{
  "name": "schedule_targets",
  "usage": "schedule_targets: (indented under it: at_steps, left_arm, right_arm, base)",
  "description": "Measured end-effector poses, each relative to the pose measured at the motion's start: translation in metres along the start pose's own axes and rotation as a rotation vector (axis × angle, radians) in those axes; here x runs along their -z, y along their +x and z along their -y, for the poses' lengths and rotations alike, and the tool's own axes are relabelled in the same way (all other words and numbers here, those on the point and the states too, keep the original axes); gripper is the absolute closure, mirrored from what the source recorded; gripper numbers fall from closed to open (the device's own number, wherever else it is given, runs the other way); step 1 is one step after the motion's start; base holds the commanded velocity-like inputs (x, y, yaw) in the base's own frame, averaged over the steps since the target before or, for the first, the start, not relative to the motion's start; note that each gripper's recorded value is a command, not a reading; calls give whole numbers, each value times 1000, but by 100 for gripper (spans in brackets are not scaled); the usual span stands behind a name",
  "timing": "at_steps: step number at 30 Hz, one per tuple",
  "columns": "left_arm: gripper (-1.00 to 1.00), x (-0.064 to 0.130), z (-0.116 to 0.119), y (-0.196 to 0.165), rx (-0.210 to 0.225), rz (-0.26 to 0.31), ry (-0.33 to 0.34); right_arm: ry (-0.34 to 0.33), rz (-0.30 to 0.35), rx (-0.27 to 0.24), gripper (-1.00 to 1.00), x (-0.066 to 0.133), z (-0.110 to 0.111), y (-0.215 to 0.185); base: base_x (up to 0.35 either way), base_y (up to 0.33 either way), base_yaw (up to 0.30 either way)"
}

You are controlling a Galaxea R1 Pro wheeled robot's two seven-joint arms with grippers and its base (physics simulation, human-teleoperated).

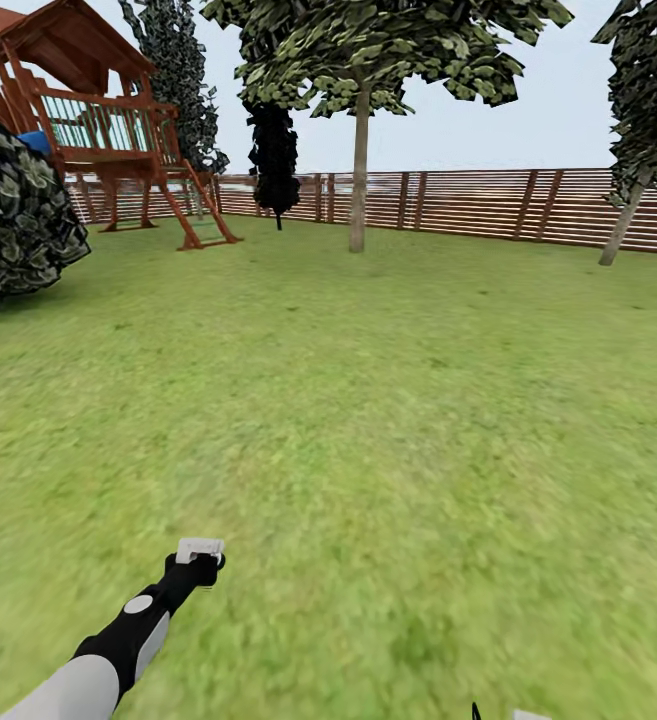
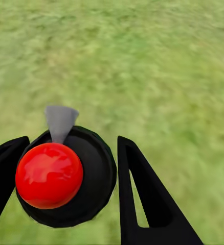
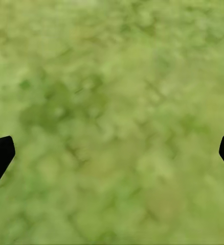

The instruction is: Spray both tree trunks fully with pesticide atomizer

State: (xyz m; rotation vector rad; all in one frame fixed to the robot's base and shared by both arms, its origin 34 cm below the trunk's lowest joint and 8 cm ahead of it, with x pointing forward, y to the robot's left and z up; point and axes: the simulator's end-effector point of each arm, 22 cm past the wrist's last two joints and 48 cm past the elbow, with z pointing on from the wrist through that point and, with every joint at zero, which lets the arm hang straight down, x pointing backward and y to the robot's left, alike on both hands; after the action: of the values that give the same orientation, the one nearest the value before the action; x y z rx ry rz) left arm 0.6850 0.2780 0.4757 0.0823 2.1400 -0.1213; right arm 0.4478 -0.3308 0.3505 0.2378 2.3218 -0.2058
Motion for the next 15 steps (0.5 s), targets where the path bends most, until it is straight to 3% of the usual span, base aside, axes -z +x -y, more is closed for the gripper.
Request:
schedule_targets:
  at_steps: [15]
  left_arm:
    - [100,0,0,1,0,-2,0]
  right_arm:
    - [0,0,0,-100,0,0,0]
  base:
    - [339,0,0]
